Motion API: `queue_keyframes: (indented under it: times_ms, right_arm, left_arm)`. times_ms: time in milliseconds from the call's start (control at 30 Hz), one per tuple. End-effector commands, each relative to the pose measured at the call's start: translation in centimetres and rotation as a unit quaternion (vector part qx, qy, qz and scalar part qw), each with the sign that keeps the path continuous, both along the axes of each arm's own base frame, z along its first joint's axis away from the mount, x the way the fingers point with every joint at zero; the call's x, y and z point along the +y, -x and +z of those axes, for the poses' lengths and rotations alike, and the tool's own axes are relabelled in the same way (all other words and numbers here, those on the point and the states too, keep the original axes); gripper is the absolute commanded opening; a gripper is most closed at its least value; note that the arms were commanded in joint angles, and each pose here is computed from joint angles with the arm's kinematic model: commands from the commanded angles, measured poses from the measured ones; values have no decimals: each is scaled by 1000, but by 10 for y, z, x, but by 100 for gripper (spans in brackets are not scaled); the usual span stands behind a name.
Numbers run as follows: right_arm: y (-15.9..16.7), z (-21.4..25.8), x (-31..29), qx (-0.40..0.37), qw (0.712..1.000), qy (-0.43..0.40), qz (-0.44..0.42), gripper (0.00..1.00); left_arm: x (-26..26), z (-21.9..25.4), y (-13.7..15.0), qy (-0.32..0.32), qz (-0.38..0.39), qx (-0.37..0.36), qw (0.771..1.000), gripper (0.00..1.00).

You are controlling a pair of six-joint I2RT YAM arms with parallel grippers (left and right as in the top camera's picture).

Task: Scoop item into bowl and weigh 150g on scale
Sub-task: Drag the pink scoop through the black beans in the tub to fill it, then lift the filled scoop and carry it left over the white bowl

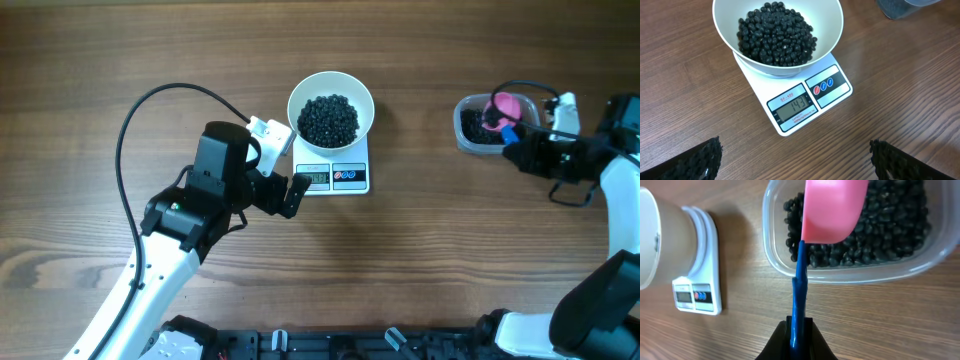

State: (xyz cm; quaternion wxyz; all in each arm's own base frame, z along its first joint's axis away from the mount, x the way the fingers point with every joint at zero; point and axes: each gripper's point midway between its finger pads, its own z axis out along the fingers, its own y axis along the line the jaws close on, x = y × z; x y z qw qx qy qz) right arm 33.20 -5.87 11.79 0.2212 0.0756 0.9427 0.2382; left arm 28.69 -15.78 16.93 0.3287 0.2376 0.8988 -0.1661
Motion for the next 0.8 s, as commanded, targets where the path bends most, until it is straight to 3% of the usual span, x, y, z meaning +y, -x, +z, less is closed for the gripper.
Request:
queue_keyframes:
  times_ms: [0, 200, 433, 600, 767]
  right_arm:
    - [-3, 11, 4, -24, 997, -78, -15, 4]
    - [-6, 33, 9, -69, 986, -150, -14, 4]
    - [-19, 83, 38, -139, 949, -283, 24, 4]
    - [-29, 88, 61, -137, 945, -292, 50, 4]
    - [-35, 92, 114, -148, 939, -280, 134, 4]
  left_arm:
    - [-2, -4, 2, -2, -9, 4, 1000, 100]
    - [-2, -4, 2, -2, -9, 4, 1000, 100]
    - [-2, -4, 2, -2, -9, 4, 1000, 100]
    - [-2, -4, 2, -2, -9, 4, 1000, 100]
    - [-2, -4, 2, -2, -9, 4, 1000, 100]
